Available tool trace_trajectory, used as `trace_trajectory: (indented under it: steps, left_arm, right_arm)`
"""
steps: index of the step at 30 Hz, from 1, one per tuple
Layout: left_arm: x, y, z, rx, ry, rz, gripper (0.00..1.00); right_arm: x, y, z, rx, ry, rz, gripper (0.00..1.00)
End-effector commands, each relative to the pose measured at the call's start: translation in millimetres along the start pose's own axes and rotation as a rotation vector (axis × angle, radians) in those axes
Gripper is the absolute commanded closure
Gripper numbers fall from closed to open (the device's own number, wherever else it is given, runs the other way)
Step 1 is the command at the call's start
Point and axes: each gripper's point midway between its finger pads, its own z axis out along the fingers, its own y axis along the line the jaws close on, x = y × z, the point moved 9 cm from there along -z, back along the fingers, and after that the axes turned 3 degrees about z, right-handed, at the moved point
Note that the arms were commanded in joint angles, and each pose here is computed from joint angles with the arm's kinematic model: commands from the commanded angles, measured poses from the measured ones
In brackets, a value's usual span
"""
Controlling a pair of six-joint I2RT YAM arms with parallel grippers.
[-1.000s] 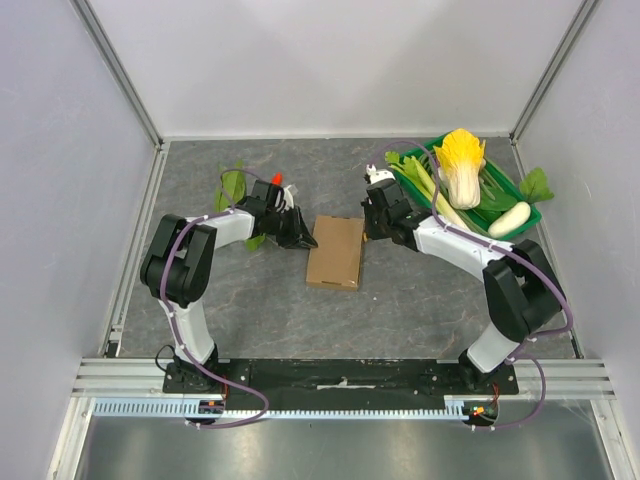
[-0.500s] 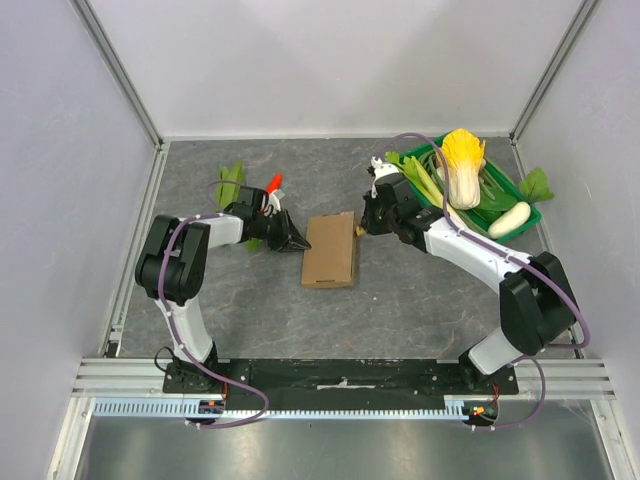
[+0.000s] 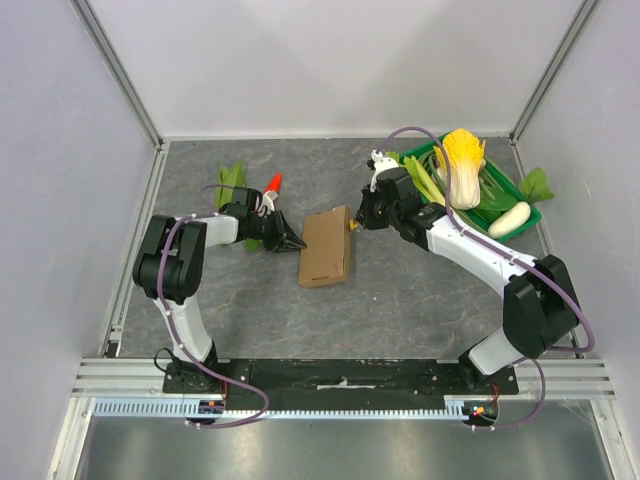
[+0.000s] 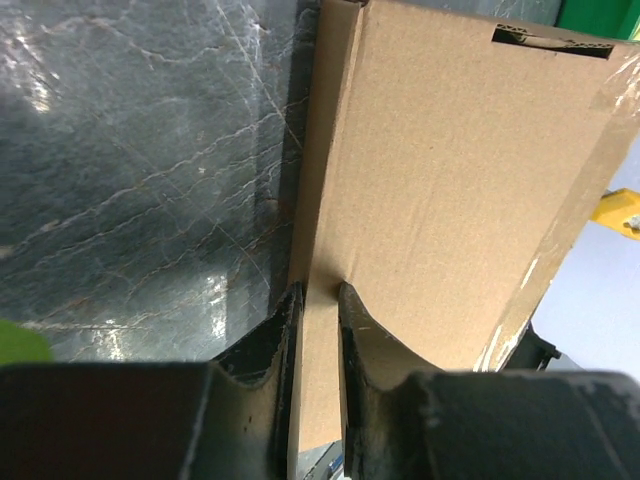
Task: Unpack the express box
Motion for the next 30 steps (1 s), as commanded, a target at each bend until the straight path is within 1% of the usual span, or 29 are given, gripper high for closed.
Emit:
trace_trajectory:
  steps: [1, 6, 9, 19, 24, 30]
  left_arm:
    - [-1, 8, 4, -0.058, -0.023, -0.045, 0.86]
    - [-6, 5, 3, -0.033, -0.016, -0.03, 0.86]
    - [-10, 4, 2, -0.049, -0.022, -0.016, 0.85]
    - [-16, 9, 2, -0.075, -0.031, -0.044, 0.85]
    - [-19, 6, 2, -0.058, -0.028, -0.031, 0.85]
    - [-20, 6, 2, -0.056, -0.03, -0.026, 0.83]
  right_arm:
    - [-32, 39, -18, -0.221, -0.086, 0.036, 1.0]
    - [-34, 41, -19, -0.23, -0.098, 0.045, 1.0]
    - [-35, 41, -17, -0.233, -0.096, 0.035, 1.0]
    - [-41, 46, -16, -0.254, -0.104, 0.032, 1.0]
    - [-34, 44, -7, -0.255, -0.071, 0.026, 1.0]
    - [-34, 48, 3, -0.271, -0.064, 0.026, 1.0]
